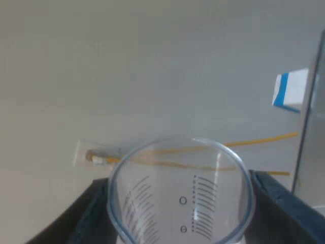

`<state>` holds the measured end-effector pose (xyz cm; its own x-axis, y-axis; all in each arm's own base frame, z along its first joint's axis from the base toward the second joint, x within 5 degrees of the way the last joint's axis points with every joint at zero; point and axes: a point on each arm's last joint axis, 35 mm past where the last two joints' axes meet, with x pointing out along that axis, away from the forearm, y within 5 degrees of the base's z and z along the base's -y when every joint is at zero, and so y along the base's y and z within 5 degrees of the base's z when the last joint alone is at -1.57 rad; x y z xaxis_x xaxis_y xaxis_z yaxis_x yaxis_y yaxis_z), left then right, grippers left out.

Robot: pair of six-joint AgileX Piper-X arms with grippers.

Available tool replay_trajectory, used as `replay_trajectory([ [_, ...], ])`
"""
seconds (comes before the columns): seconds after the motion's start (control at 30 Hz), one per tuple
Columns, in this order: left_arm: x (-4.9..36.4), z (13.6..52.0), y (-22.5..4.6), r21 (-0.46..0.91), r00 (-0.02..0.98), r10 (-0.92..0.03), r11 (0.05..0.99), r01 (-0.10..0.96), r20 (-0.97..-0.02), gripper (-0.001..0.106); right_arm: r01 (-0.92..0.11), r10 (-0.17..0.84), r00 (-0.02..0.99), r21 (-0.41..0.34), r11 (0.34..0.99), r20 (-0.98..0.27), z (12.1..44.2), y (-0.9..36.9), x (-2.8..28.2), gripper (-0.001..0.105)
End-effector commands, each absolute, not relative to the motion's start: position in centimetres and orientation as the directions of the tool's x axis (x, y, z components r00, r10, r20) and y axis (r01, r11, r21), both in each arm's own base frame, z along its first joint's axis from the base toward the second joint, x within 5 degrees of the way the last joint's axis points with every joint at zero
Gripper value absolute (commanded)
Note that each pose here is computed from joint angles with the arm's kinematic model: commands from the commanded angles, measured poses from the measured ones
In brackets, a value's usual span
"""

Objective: Pour the beans into the coffee machine

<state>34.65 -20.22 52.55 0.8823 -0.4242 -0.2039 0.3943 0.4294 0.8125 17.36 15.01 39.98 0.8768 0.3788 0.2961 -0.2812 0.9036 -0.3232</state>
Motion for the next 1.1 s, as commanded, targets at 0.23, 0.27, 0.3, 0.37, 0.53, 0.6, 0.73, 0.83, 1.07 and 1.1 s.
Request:
replay_trajectory([
  [0.23,34.80,52.68,-20.50,0.938,0.901,-0.392,0.203,0.282,-0.186,0.013,-0.281,0.376,0.869,-0.304,0.910,0.322,40.63,14.83,17.29,0.074],
  [0.27,34.80,52.68,-20.50,0.941,0.901,-0.392,0.193,0.278,-0.186,0.013,-0.281,0.376,0.869,-0.304,0.910,0.322,40.63,14.83,17.29,0.074],
  [0.3,34.80,52.68,-20.50,0.949,0.901,-0.392,0.164,0.267,-0.186,0.013,-0.281,0.376,0.869,-0.304,0.910,0.322,40.63,14.83,17.29,0.074],
  [0.37,34.80,52.68,-20.50,0.963,0.901,-0.392,0.107,0.246,-0.186,0.013,-0.281,0.376,0.869,-0.304,0.910,0.322,40.63,14.83,17.29,0.074],
  [0.53,34.80,52.68,-20.50,0.982,0.901,-0.392,-0.061,0.176,-0.186,0.013,-0.280,0.375,0.870,-0.304,0.911,0.322,40.63,14.82,17.29,0.074],
  [0.6,34.80,52.68,-20.50,0.982,0.901,-0.392,-0.105,0.157,-0.186,0.013,-0.280,0.374,0.870,-0.304,0.911,0.320,40.61,14.83,17.30,0.074],
  [0.73,34.80,52.68,-20.50,0.979,0.901,-0.392,-0.155,0.134,-0.186,0.013,-0.287,0.373,0.871,-0.284,0.915,0.320,40.61,14.82,17.30,0.074],
  [0.83,34.76,52.67,-20.60,0.972,0.889,-0.419,-0.213,0.104,-0.187,0.013,-0.288,0.372,0.871,-0.281,0.915,0.320,40.61,14.82,17.30,0.074],
  [1.07,34.69,52.67,-20.73,0.958,0.870,-0.456,-0.280,0.060,-0.187,0.013,-0.288,0.372,0.871,-0.281,0.915,0.320,40.61,14.82,17.30,0.074],
  [1.1,34.68,52.67,-20.75,0.955,0.867,-0.462,-0.292,0.051,-0.187,0.013,-0.288,0.372,0.871,-0.281,0.915,0.320,40.61,14.82,17.30,0.074],
])
